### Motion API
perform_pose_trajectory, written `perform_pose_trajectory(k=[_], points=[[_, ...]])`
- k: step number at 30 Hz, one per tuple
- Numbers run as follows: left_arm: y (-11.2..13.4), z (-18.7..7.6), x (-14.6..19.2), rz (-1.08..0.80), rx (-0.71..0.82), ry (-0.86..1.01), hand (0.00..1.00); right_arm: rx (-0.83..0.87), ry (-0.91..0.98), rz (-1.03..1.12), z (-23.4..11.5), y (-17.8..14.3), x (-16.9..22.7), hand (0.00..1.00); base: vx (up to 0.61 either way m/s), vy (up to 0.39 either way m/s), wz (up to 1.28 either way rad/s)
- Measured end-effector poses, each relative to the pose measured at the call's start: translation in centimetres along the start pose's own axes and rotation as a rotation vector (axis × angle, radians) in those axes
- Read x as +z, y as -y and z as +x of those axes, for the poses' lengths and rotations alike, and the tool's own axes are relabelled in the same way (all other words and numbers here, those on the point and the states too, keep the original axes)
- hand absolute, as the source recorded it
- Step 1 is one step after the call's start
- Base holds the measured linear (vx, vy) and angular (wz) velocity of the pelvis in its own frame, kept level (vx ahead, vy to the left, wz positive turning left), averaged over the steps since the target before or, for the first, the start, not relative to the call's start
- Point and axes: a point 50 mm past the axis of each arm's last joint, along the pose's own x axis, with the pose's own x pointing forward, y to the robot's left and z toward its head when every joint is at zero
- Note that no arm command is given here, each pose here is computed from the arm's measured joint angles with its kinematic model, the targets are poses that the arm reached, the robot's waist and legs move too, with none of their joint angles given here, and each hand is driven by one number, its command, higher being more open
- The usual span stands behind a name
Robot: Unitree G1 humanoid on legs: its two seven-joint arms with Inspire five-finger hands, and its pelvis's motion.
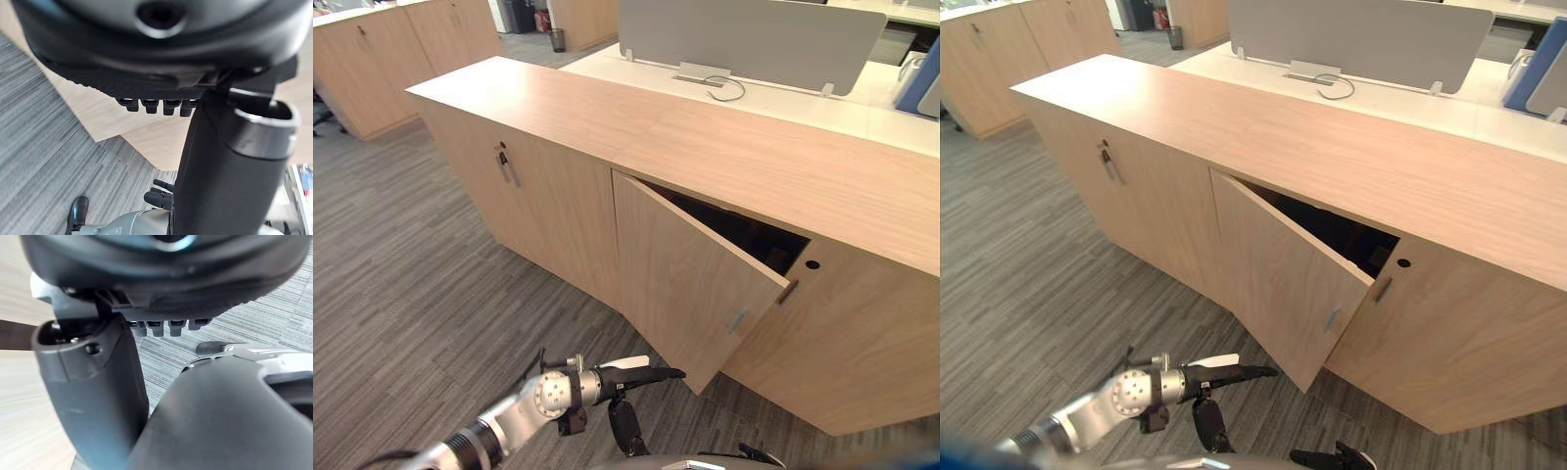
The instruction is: Walk over to the cabinet, pick up the folder, carry it to the office cabinet, place the folder inside the office cabinet, then close the office cabinet door
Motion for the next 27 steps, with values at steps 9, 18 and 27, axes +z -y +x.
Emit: perform_pose_trajectory(k=[9, 18, 27], points=[[3.1, -0.9, -9.4, -0.873, 0.677, -0.300, 1.00, -0.028, 0.027, 0.010, 0.1, -0.3, 0.9, 1.00, -0.06, -0.038, -0.71], [7.5, -4.5, -14.1, -1.378, 1.027, -0.499, 1.00, -0.122, 0.033, 0.053, 0.2, 0.4, 1.3, 1.00, 0.11, -0.077, -0.89], [8.8, -3.6, -13.4, -1.444, 1.064, -0.471, 1.00, -0.130, 0.011, 0.130, -0.1, 0.0, -0.3, 1.00, 0.12, 0.118, -0.35]])
